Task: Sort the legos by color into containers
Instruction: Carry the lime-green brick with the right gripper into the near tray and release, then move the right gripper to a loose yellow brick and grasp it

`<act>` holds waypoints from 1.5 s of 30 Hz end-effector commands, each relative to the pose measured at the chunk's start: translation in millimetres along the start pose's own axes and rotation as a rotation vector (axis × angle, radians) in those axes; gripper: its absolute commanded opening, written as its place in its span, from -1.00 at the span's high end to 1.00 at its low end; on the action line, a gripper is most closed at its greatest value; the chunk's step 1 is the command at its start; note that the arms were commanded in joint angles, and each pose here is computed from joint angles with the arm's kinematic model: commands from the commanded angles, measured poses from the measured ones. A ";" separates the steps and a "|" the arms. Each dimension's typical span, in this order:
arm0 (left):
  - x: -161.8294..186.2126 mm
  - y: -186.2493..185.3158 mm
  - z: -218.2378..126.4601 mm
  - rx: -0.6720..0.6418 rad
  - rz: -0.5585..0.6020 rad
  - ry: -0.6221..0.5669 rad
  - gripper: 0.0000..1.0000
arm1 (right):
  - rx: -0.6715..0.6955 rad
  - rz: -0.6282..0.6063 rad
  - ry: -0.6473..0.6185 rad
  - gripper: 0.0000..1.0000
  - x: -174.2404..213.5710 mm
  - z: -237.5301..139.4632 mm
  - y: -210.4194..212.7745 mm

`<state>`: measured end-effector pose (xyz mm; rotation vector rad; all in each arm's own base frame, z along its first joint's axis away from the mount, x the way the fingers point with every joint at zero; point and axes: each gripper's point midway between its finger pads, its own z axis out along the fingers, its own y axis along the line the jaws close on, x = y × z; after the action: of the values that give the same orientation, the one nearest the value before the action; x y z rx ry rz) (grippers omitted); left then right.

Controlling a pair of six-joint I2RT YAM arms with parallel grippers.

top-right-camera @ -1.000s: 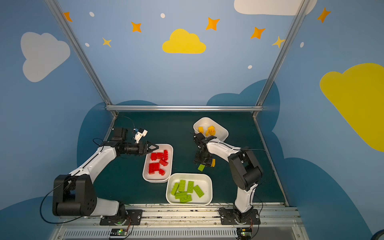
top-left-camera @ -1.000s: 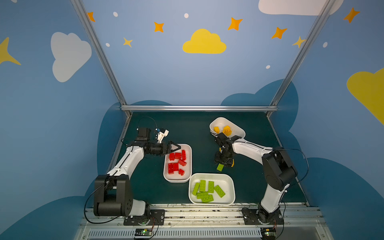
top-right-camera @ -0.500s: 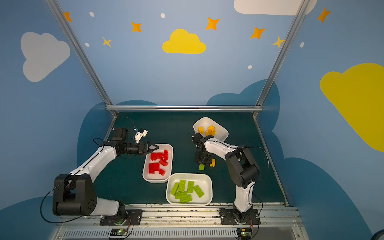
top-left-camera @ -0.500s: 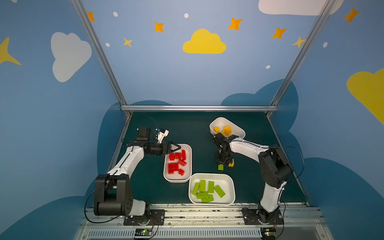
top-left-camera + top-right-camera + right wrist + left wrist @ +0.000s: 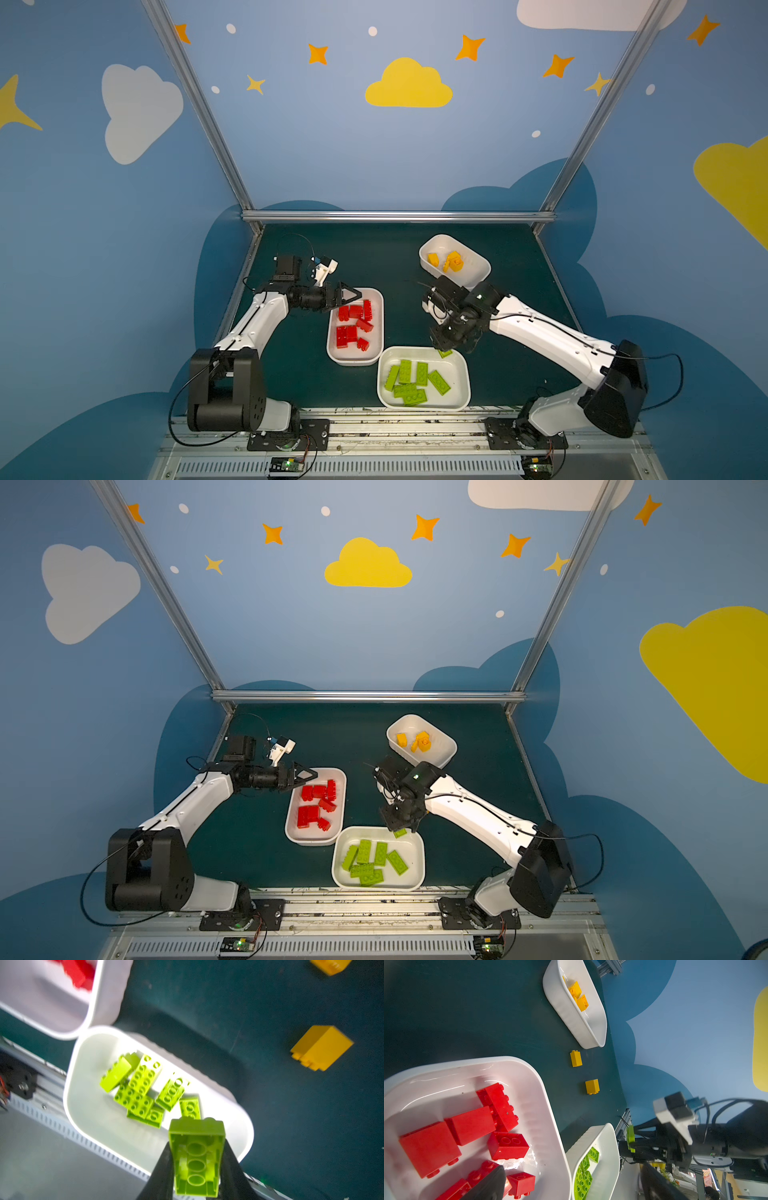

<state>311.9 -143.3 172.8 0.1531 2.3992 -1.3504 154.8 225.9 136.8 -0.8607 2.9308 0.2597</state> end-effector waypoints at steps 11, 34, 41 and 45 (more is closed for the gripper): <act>2.6 -6.6 -2.1 0.016 0.023 0.004 -0.99 | 0.143 -0.063 0.192 0.39 33.3 68.9 -14.3; -3.7 -15.9 -6.5 0.027 0.033 -0.016 -0.99 | 0.045 0.352 -0.146 -0.56 -104.0 17.4 -95.1; -2.9 -16.1 -7.8 0.023 0.032 -0.017 -0.99 | 0.157 0.425 -0.137 -0.50 -139.5 54.6 -128.7; -1.3 -16.0 -8.5 0.019 0.033 -0.017 -0.99 | 0.196 0.444 -0.120 -0.47 -148.4 74.1 -141.8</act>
<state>309.0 -143.6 177.9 0.1545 2.3923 -1.3528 340.8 205.3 62.8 -0.2144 2.9681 0.0913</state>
